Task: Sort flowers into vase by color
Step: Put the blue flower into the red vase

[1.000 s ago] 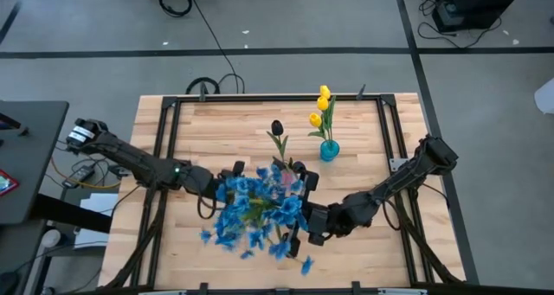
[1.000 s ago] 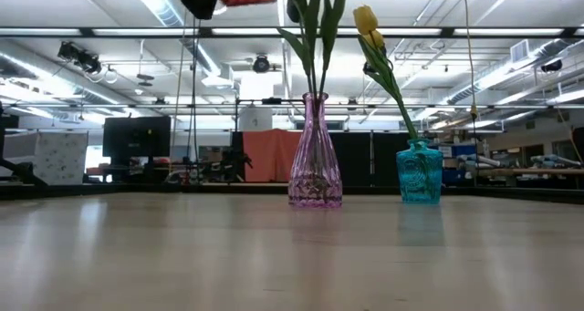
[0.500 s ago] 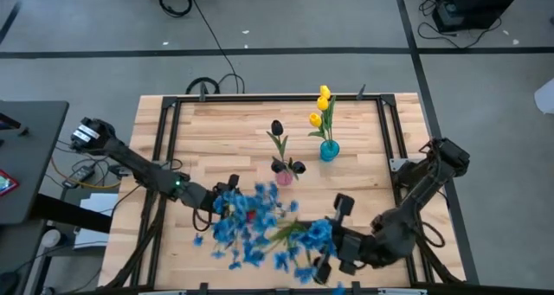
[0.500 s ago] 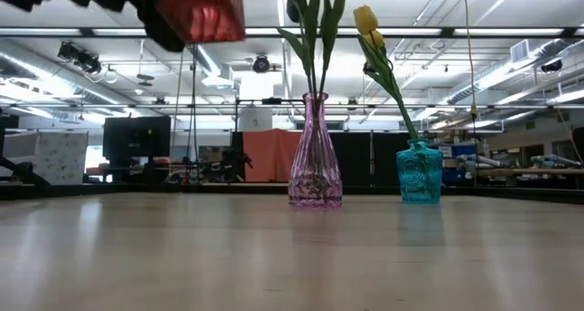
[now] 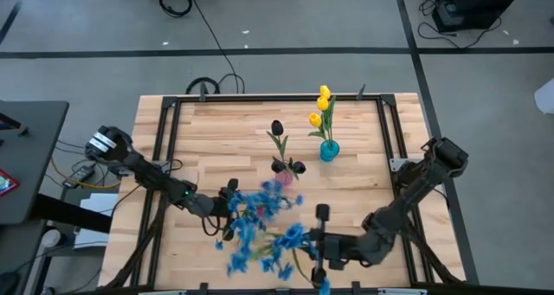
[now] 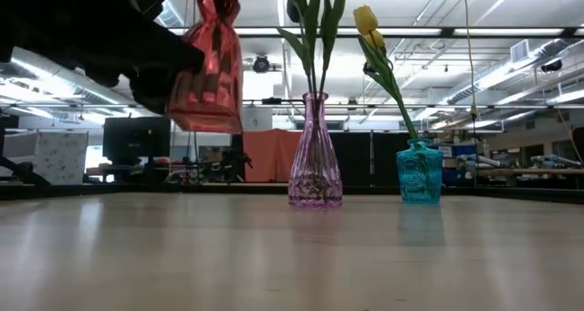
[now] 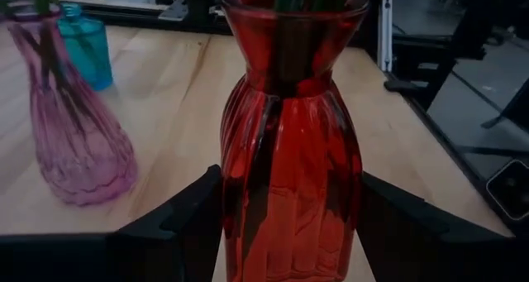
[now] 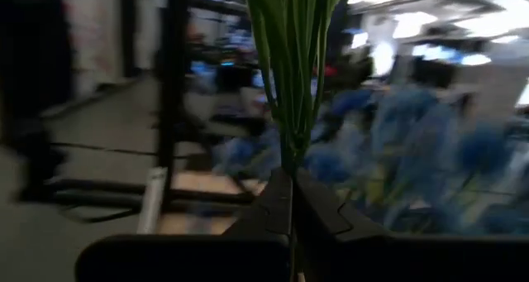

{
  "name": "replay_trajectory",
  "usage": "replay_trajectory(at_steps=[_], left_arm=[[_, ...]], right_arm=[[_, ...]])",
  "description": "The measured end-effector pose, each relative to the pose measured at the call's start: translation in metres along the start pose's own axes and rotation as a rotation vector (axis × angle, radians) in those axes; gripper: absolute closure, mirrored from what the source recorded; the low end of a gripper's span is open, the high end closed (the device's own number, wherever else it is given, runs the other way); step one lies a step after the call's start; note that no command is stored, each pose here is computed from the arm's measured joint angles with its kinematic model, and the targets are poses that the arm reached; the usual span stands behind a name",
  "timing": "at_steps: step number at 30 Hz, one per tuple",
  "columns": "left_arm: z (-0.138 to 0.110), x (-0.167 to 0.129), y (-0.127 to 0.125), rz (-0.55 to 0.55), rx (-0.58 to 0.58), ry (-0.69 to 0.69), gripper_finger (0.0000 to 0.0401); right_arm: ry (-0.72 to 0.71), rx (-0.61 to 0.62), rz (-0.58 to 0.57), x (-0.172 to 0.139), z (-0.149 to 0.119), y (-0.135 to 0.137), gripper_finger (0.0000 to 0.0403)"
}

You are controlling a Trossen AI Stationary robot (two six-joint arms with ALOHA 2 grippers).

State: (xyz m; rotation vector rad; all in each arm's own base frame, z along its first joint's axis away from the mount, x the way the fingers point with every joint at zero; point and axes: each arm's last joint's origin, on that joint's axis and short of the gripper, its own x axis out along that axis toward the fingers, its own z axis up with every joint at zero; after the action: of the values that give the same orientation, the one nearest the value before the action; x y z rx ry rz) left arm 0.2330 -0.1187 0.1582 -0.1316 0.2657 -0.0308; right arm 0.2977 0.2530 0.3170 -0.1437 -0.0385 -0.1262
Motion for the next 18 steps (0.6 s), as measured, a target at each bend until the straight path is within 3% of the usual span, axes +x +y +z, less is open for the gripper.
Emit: replay_trajectory(at_steps=[6,12,18], left_arm=[[-0.01,0.011,-0.001,0.009,-0.032,-0.03,0.0162],[-0.031,0.021,0.002,0.098,-0.001,0.014,0.0162],[-0.038,0.033,0.005,0.14,0.05,-0.001,0.0162]], right_arm=[[0.002,0.068,0.196,0.007,-0.042,-0.011,0.0391],[-0.038,0.061,0.187,-0.002,-0.079,-0.025,0.0391],[-0.046,0.07,0.181,-0.008,-0.094,-0.032,0.0391]])
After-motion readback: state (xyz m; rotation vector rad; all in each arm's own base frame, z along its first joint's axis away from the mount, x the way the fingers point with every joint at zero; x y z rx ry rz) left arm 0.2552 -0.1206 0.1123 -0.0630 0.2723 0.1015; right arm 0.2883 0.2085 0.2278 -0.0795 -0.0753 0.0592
